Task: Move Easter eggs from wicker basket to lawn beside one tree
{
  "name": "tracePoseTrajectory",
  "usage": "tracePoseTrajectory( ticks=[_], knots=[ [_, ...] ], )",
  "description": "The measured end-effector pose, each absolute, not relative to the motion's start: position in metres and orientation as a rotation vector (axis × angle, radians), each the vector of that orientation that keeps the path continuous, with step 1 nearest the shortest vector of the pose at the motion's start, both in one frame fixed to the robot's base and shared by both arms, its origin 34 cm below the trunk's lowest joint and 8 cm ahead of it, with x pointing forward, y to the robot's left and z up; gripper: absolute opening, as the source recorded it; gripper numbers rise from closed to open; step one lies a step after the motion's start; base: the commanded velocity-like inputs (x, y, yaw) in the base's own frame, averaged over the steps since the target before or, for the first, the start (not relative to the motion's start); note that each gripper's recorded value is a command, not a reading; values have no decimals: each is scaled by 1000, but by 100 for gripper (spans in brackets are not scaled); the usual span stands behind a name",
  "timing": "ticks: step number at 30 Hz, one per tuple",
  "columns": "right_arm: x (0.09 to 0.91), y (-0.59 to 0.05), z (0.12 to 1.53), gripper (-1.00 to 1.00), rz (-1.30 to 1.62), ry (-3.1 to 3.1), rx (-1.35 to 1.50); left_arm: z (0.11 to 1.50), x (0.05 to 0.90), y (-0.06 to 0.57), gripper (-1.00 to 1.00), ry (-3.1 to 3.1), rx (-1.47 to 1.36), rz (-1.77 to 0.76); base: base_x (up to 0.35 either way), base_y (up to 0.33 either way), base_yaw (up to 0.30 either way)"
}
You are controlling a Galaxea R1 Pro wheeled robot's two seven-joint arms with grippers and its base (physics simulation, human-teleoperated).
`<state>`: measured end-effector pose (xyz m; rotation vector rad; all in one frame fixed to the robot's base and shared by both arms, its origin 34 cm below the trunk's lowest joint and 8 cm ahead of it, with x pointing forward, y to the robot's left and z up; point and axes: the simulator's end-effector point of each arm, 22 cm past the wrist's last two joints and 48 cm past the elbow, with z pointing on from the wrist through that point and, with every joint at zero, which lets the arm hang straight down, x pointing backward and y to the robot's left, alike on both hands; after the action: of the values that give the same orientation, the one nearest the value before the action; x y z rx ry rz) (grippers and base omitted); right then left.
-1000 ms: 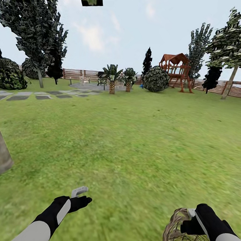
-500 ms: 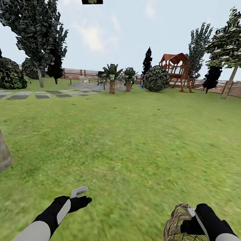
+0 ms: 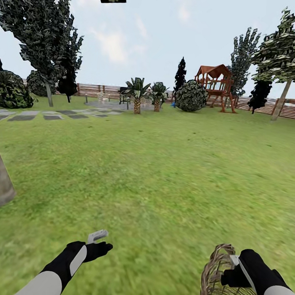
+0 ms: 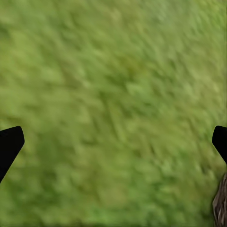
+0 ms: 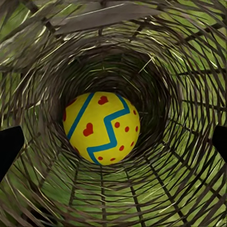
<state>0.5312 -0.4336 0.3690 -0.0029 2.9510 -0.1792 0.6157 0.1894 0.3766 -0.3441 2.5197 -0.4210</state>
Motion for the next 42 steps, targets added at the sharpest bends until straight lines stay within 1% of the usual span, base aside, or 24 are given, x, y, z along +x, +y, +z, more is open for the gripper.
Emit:
tracePoseTrajectory(
  ticks=[42],
  knots=[
    [500, -435, 285, 100, -188, 3061, -14, 283, 585, 187, 100, 2625, -379, -417, 0, 0, 0]
  ],
)
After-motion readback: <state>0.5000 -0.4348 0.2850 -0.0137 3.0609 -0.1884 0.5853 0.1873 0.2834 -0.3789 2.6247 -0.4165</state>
